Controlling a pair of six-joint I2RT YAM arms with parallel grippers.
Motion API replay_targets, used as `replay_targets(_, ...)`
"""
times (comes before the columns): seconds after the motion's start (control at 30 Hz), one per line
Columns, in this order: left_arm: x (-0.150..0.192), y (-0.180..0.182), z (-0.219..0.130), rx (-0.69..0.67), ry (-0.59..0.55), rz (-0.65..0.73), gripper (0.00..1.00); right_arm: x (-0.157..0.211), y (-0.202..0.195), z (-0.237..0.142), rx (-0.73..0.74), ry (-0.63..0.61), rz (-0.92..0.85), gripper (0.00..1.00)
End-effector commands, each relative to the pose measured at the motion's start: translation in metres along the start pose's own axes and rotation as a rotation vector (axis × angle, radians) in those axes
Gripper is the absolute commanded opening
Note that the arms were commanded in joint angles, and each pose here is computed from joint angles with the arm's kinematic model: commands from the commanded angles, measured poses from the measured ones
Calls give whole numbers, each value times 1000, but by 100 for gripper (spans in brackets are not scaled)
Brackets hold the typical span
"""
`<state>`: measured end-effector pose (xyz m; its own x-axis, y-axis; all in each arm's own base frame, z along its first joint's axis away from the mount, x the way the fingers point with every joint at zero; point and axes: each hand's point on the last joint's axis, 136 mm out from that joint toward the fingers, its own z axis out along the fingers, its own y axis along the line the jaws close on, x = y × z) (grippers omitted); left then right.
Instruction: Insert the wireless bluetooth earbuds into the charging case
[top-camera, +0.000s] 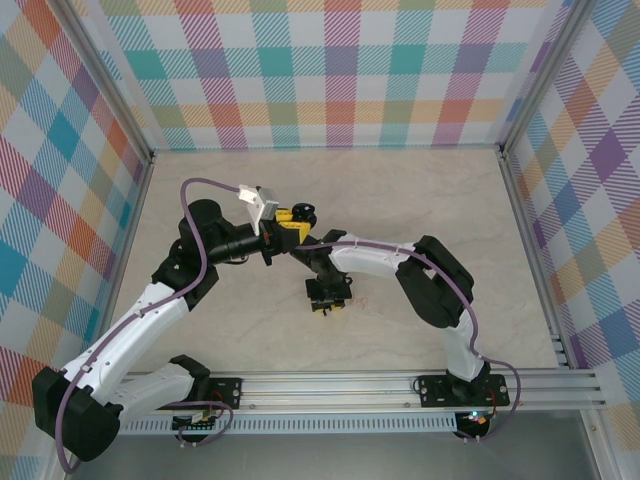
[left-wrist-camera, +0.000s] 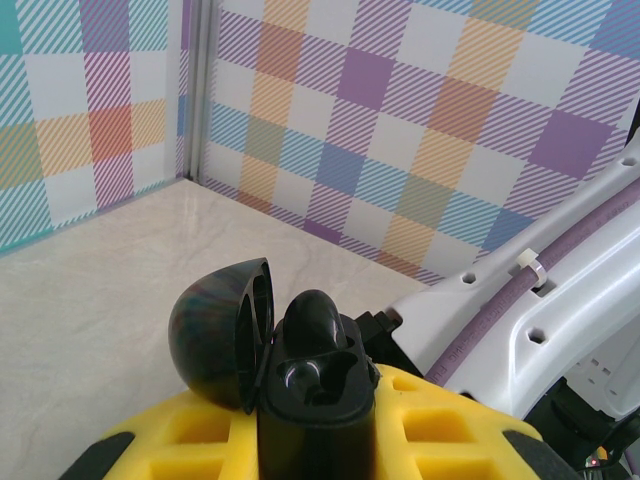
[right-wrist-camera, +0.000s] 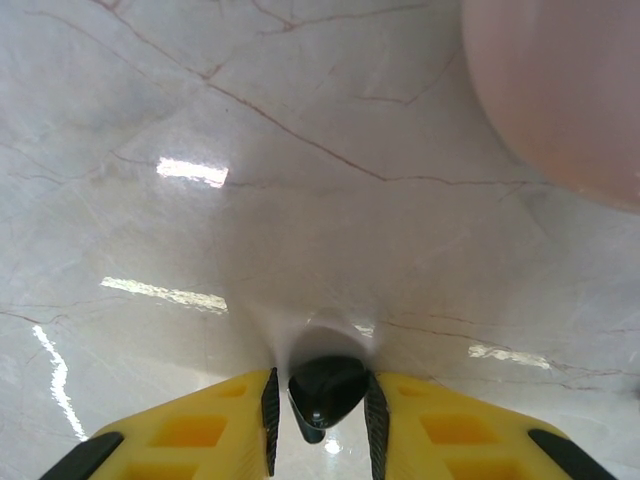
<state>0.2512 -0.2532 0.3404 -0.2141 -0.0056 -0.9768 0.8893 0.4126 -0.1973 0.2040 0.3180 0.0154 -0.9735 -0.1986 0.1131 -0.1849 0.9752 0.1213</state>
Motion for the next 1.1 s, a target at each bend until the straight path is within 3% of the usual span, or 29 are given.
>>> replay_targets(0.0, -12, -3, -6, -5, -30, 28, 18, -19, 1, 4, 21, -72, 10, 32)
replay_targets(0.47, -17, -6, -11, -9, -43, 43, 18, -24, -1, -6, 27, -115, 13, 36)
replay_targets(1.07, -18, -8, -12, -7, -45, 47, 18, -26, -4, -14, 46, -140, 12, 35)
